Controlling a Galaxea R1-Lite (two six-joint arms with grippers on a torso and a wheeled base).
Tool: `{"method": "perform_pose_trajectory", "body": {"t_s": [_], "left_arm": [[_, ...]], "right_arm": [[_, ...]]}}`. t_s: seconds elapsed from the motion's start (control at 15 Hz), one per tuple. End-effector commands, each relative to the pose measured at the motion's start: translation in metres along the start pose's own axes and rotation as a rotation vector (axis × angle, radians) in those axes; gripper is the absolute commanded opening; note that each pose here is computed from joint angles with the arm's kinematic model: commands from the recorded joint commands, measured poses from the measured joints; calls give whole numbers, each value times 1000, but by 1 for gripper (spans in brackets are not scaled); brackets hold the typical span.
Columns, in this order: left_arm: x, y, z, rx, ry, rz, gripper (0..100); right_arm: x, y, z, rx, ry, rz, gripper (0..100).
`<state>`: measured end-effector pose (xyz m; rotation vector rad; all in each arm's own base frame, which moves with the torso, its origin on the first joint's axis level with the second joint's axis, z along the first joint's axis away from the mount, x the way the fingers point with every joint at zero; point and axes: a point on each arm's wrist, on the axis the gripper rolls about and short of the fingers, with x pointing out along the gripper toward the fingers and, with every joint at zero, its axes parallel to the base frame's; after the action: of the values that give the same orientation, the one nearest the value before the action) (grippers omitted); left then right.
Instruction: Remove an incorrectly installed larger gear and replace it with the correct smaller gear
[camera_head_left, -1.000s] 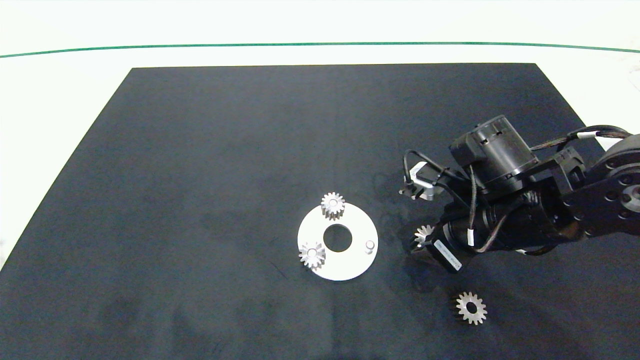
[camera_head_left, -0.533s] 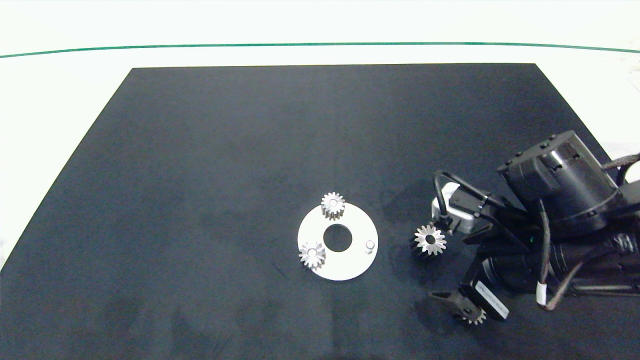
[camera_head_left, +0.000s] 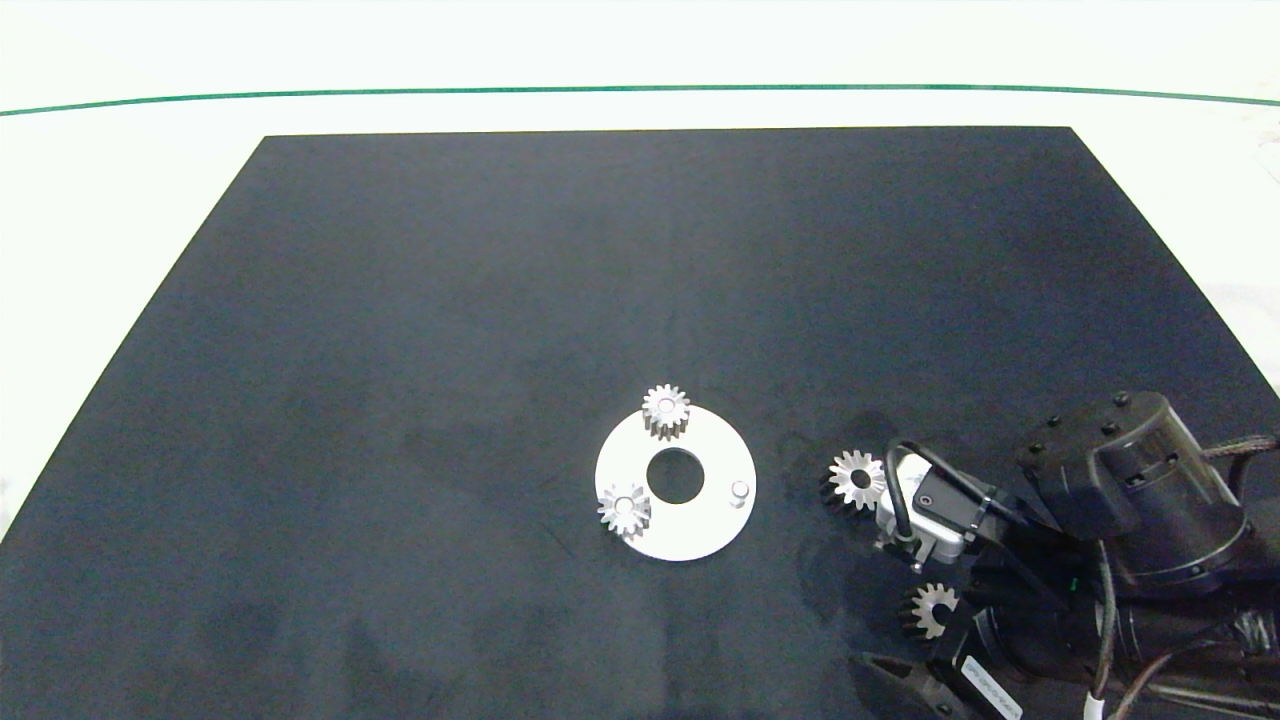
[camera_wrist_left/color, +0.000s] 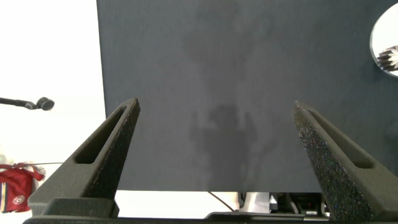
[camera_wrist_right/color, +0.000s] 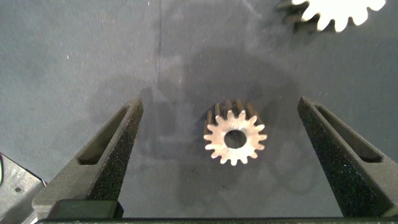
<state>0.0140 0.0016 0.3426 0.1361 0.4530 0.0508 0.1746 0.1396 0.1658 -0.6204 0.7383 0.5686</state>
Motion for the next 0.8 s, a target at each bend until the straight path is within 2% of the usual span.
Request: {"method": "perform_pose_trajectory", "body": {"t_s": [0.07, 0.53, 0.8], "left_arm": [[0, 0, -1, 0, 7, 0, 100], [0, 0, -1, 0, 7, 0, 100], [0, 0, -1, 0, 7, 0, 100]], "right_arm": [[3, 2, -5, -10, 24, 5, 100], [5, 2, -12, -15, 62, 6, 86], [9, -7, -16, -29, 104, -10, 77]]}}
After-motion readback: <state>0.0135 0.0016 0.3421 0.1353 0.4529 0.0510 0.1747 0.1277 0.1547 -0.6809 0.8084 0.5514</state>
